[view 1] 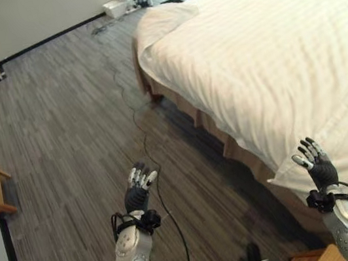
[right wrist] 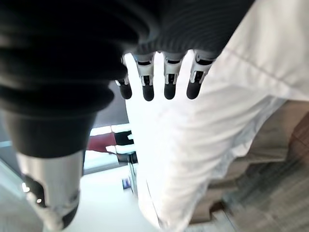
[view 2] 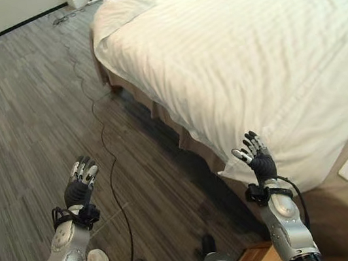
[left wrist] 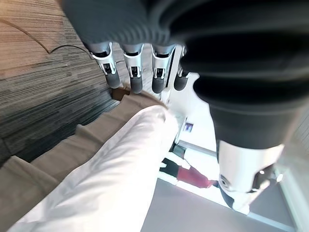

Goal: Making the bed.

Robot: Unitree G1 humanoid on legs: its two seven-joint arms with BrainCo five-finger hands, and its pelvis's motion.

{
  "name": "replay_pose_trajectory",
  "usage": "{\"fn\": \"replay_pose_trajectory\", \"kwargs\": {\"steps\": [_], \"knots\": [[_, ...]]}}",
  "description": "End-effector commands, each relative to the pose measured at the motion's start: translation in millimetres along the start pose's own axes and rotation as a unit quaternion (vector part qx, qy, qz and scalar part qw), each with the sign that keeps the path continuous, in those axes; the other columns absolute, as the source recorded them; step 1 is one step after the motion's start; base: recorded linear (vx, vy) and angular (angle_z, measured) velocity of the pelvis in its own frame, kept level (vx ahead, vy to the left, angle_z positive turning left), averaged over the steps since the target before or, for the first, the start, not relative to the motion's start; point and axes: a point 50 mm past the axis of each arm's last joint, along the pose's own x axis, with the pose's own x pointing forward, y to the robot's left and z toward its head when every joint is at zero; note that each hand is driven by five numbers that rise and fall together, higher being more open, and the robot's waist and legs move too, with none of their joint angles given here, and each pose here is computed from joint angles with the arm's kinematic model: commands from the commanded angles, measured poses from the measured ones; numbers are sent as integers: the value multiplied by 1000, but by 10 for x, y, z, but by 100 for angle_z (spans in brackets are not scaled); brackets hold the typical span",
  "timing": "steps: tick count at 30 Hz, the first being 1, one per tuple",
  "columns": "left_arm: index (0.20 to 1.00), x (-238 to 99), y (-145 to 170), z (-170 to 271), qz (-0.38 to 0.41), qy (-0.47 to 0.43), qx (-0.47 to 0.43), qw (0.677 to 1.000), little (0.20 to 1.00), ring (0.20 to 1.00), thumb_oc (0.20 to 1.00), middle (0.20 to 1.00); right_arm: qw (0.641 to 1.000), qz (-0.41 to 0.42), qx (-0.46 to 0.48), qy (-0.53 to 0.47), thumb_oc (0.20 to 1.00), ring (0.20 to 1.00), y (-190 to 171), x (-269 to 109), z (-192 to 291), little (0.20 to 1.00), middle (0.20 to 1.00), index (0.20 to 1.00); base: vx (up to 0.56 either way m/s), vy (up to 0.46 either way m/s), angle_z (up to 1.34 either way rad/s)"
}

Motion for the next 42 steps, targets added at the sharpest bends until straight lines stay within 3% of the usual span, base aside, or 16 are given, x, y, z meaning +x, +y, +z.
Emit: {"fn": "replay_pose_trajectory", "kwargs": {"steps": [1, 4, 9, 20, 29, 34, 42], "knots": [[1000, 27, 20, 225, 8, -63, -14, 998, 1000, 1000, 1000, 1000, 1000, 14, 25, -10, 1000, 1000, 120, -51, -22, 1000, 1000, 1000, 120, 485, -29], [1000, 50, 12, 307, 6, -80, -2, 997, 1000, 1000, 1000, 1000, 997, 55, 47, 1, 1000, 1000, 345, -41, -85, 1000, 1000, 1000, 64, 483, -59], [1000, 45, 7, 236, -11, -65, 21, 998, 1000, 1000, 1000, 1000, 987, 156, 3, 40, 1000, 1000, 506, -104, -194, 1000, 1000, 1000, 109, 152, -22], [1000, -95, 41, 76, -20, -25, 35, 999, 1000, 1000, 1000, 1000, 986, 158, -46, 42, 1000, 1000, 433, -11, -159, 1000, 1000, 1000, 162, 4, 14], [1000, -86, 64, 181, -4, -48, 16, 999, 1000, 1000, 1000, 1000, 983, 172, -47, 43, 1000, 1000, 525, 3, -174, 1000, 1000, 1000, 69, 92, 3], [1000, 71, -61, 309, -17, -79, 29, 996, 1000, 1000, 1000, 1000, 977, 197, -61, 57, 1000, 1000, 595, -86, -257, 1000, 1000, 1000, 161, 201, 5], [1000, 125, -203, 259, -66, -66, 34, 995, 1000, 1000, 1000, 1000, 982, 165, -64, 61, 1000, 1000, 380, -142, -250, 1000, 1000, 1000, 469, -34, 56]]}}
